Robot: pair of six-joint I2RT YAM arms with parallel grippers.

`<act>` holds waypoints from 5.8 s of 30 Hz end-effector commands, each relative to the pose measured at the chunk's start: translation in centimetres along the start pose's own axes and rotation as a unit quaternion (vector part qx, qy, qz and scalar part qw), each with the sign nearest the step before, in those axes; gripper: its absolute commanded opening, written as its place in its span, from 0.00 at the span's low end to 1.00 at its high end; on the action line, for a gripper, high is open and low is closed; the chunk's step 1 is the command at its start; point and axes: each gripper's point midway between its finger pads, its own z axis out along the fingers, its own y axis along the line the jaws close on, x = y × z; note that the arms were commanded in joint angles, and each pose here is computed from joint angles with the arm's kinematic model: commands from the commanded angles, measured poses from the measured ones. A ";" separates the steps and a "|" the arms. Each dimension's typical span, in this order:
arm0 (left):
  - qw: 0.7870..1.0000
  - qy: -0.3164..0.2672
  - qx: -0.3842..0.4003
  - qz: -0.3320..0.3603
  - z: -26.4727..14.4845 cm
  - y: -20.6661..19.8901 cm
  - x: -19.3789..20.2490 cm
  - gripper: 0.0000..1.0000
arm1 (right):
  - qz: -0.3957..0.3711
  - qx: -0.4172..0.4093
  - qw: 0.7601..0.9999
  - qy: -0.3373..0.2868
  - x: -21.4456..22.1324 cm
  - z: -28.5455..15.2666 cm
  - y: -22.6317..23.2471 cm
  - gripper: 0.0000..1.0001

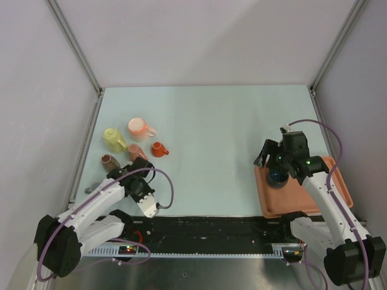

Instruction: Turn the mug right side up

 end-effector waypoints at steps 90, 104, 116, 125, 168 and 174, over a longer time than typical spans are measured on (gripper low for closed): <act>0.697 -0.150 -0.309 -0.630 -16.2 13.7 2.7 1.00 | 0.094 0.269 0.959 -0.009 -3.8 1.3 -13.5 0.00; 0.700 -0.149 -0.318 -0.621 -17.1 14.3 3.2 1.00 | 0.100 0.198 0.975 -0.021 -4.9 5.2 -10.1 0.00; 0.708 -0.149 -0.315 -0.615 -16.9 14.6 3.2 1.00 | 0.090 0.238 0.967 -0.025 -5.5 5.0 -12.8 0.00; 0.780 -0.103 -0.277 -0.552 -13.0 12.6 2.9 0.98 | 0.090 0.230 0.969 0.000 -4.6 4.9 -13.0 0.45; 0.945 -0.037 -0.011 -0.324 1.9 10.6 11.1 0.41 | 0.009 0.100 0.992 -0.073 -8.5 -5.0 -4.3 1.00; 0.944 -0.020 -0.018 -0.328 1.2 10.6 11.7 0.02 | 0.003 0.091 0.992 -0.086 -8.7 -5.6 -3.8 0.99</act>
